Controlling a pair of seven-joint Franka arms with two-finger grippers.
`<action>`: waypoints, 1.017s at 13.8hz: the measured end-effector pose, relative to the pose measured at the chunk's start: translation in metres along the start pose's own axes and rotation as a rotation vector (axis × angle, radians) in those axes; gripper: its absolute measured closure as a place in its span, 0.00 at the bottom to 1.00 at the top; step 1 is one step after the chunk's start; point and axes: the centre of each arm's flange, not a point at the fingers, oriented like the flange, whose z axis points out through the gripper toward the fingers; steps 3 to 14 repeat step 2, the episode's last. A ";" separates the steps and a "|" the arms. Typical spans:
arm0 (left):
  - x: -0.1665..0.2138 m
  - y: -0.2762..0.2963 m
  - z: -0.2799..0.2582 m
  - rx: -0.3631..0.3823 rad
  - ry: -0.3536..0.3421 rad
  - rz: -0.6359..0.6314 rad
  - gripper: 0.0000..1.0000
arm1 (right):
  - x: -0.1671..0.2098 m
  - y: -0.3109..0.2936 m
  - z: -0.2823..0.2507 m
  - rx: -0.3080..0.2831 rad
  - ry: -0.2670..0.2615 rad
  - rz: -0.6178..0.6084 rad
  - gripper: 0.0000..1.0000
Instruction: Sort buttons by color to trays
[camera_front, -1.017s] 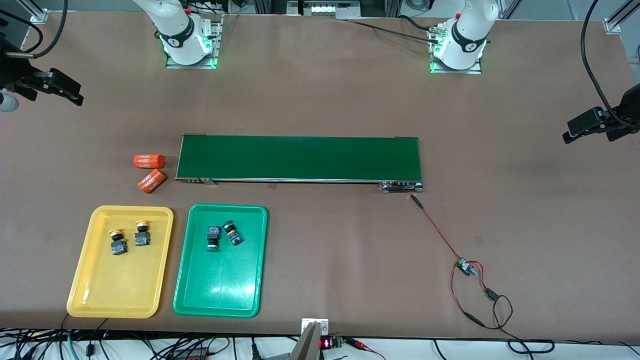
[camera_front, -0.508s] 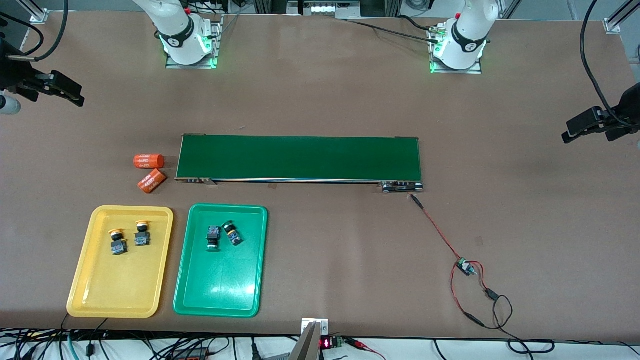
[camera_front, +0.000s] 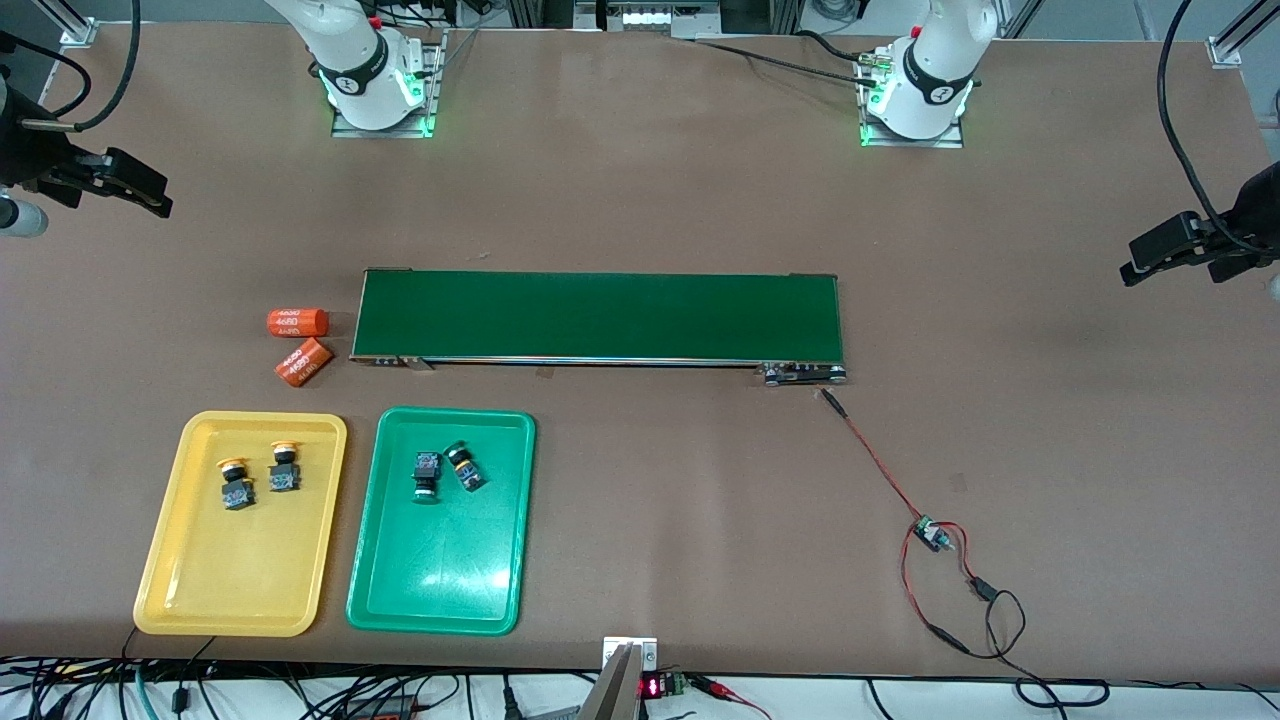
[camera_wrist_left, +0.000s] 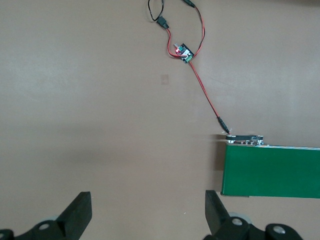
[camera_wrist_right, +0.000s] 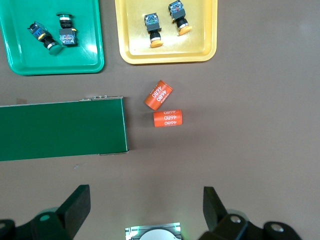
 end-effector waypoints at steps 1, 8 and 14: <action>0.000 0.000 0.000 0.000 0.000 0.000 0.00 | 0.001 0.000 0.001 0.000 -0.002 0.001 0.00; 0.000 0.000 0.000 0.000 0.000 -0.001 0.00 | 0.002 0.000 0.003 0.000 -0.005 0.001 0.00; 0.000 0.000 0.000 0.000 0.000 -0.001 0.00 | 0.002 0.000 0.003 0.000 -0.005 0.001 0.00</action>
